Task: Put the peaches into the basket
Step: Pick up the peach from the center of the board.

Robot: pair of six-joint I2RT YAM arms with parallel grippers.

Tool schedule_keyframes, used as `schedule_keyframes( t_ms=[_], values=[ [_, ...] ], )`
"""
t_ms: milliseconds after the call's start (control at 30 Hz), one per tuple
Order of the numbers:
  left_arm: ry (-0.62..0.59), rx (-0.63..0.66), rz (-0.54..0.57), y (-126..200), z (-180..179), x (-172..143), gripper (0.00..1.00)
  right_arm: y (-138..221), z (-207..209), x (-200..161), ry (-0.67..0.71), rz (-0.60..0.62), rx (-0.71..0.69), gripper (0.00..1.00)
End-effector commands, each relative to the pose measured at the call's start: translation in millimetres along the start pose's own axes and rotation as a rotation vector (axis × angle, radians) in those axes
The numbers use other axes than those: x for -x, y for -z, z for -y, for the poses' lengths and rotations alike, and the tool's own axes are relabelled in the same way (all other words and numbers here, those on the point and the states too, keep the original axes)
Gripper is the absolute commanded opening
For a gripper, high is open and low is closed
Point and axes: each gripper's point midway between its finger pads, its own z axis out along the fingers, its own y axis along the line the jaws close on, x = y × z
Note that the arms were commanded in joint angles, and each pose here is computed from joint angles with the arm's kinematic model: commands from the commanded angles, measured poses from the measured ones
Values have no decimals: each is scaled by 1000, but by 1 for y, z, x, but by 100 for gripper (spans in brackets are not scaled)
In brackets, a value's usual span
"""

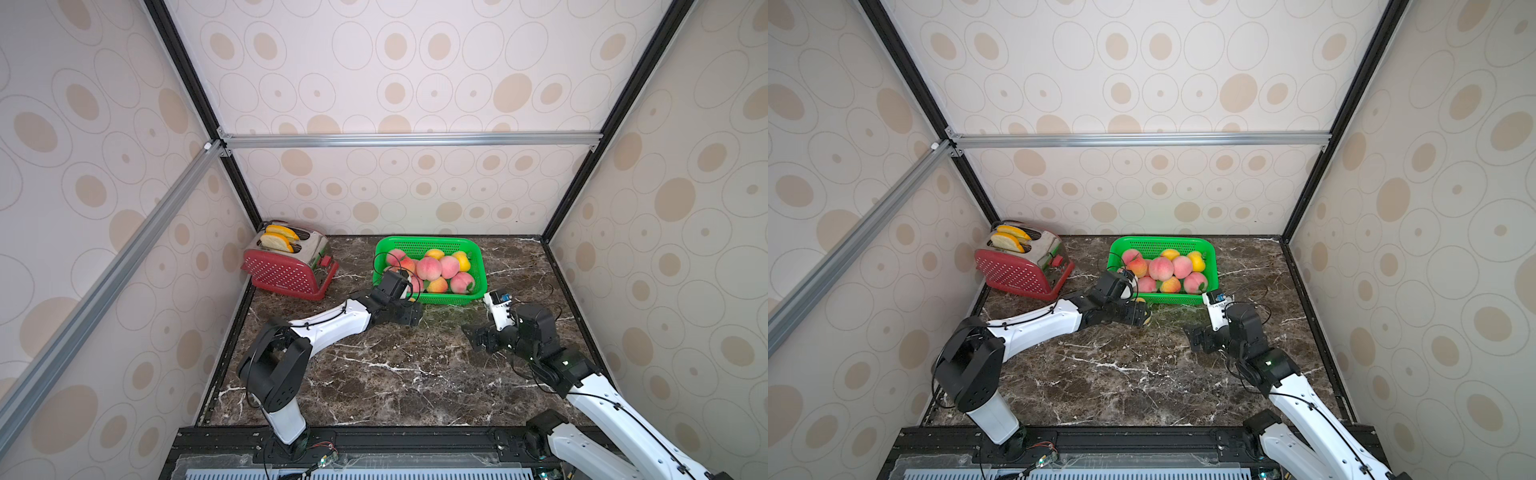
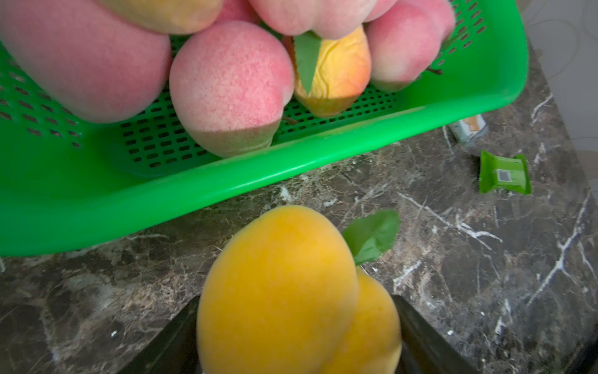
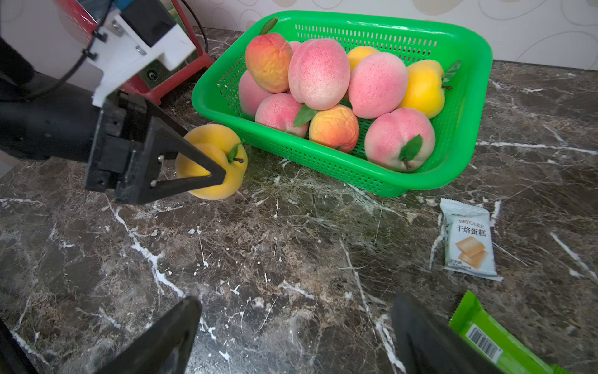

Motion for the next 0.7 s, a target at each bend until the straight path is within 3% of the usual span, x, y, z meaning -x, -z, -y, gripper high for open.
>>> schedule_keyframes(
  t_ms=[0,333,667],
  values=[
    [-11,2,4,19,6,1,76,2,2,-6,-4,-9,-13,97],
    [-127,26,94,63,29,66,76,12,3,-2,-1,9,-27,97],
    [-186,63,148,57,34,133,78,15,3,1,11,8,-33,97]
  ],
)
